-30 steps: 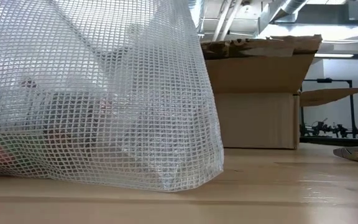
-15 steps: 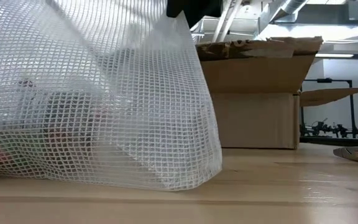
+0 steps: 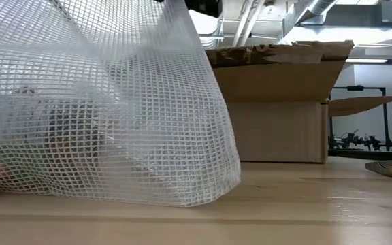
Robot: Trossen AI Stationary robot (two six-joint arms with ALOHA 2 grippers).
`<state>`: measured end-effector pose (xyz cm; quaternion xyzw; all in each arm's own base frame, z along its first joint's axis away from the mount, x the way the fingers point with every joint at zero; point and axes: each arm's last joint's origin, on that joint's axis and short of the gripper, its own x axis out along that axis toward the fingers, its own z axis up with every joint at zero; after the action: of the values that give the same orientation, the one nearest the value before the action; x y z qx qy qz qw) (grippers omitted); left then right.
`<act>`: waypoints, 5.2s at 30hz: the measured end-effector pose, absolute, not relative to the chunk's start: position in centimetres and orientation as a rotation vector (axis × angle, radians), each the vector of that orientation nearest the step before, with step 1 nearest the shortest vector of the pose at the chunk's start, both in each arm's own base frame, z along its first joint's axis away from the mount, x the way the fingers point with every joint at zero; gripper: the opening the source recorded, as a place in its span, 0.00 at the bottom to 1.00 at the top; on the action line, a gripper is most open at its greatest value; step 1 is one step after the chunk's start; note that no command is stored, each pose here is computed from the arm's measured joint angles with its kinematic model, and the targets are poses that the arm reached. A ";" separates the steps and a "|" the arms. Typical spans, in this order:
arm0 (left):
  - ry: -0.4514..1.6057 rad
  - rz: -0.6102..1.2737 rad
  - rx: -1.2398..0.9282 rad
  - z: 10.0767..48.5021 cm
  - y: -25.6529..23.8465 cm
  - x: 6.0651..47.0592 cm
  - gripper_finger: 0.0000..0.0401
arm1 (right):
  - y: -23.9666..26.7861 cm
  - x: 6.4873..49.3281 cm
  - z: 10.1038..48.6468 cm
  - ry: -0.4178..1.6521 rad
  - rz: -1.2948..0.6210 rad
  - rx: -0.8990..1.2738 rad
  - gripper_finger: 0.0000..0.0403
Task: Unpack boxes
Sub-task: Close the transparent zip bag
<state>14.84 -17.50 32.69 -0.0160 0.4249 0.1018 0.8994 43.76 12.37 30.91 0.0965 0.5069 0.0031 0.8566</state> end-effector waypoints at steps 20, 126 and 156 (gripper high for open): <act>0.680 0.269 0.099 38.4 -13.1 20.2 0.00 | 16.1 37.6 36.2 1.010 0.114 -0.186 0.00; 0.378 -0.757 0.251 32.0 -11.2 37.9 0.01 | 22.1 35.4 37.0 0.881 0.073 0.021 0.00; 0.946 -0.405 0.373 33.6 -8.4 29.5 0.00 | 22.7 32.5 35.7 1.095 -0.071 0.069 0.00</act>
<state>29.54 -8.44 33.58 0.1771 0.4499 -0.1923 0.8540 32.52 22.68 35.72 0.0330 0.5202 -0.0335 0.8527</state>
